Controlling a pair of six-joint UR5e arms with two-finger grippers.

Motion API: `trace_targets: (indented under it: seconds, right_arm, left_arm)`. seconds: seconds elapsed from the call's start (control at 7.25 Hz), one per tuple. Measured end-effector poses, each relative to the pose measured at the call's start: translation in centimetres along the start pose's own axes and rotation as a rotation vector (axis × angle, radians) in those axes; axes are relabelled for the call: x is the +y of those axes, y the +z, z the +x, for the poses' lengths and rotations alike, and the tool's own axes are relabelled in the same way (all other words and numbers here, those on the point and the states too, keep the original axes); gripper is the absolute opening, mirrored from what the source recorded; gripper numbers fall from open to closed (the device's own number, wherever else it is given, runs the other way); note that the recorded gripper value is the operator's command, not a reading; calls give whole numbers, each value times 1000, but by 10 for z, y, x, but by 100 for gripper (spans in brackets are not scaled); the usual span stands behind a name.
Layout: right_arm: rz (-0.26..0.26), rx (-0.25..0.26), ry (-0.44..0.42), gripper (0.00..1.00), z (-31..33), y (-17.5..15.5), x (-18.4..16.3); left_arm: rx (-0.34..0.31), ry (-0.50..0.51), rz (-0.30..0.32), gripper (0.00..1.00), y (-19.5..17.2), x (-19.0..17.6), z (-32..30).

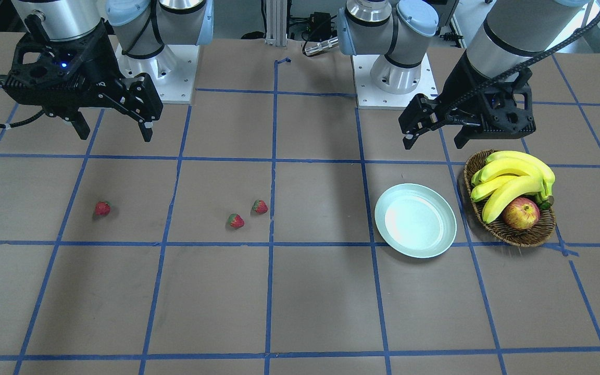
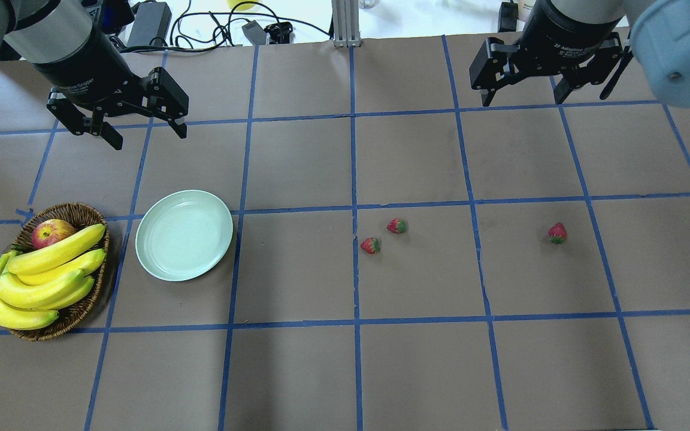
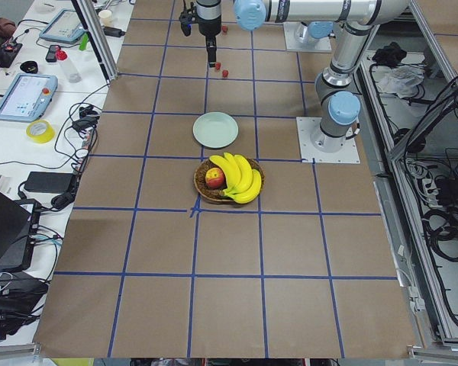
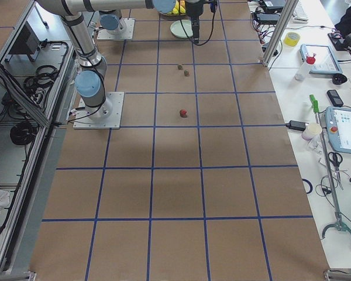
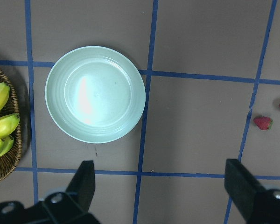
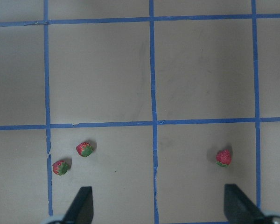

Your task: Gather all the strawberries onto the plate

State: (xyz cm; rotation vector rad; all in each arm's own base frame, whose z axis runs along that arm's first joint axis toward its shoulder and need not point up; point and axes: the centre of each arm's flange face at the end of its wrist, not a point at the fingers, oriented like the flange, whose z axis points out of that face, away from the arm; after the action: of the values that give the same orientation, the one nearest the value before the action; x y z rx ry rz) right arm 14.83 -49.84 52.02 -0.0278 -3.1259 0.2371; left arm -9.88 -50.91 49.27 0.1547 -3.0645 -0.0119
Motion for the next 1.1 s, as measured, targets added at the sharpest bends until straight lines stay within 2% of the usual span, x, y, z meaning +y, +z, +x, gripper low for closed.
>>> trace_targets:
  seconds: [1.1]
  right_arm:
    - [-1,-2,-1,100,-1,0,1]
  left_arm:
    - [-14,-10,-16,100,-3,7,-7]
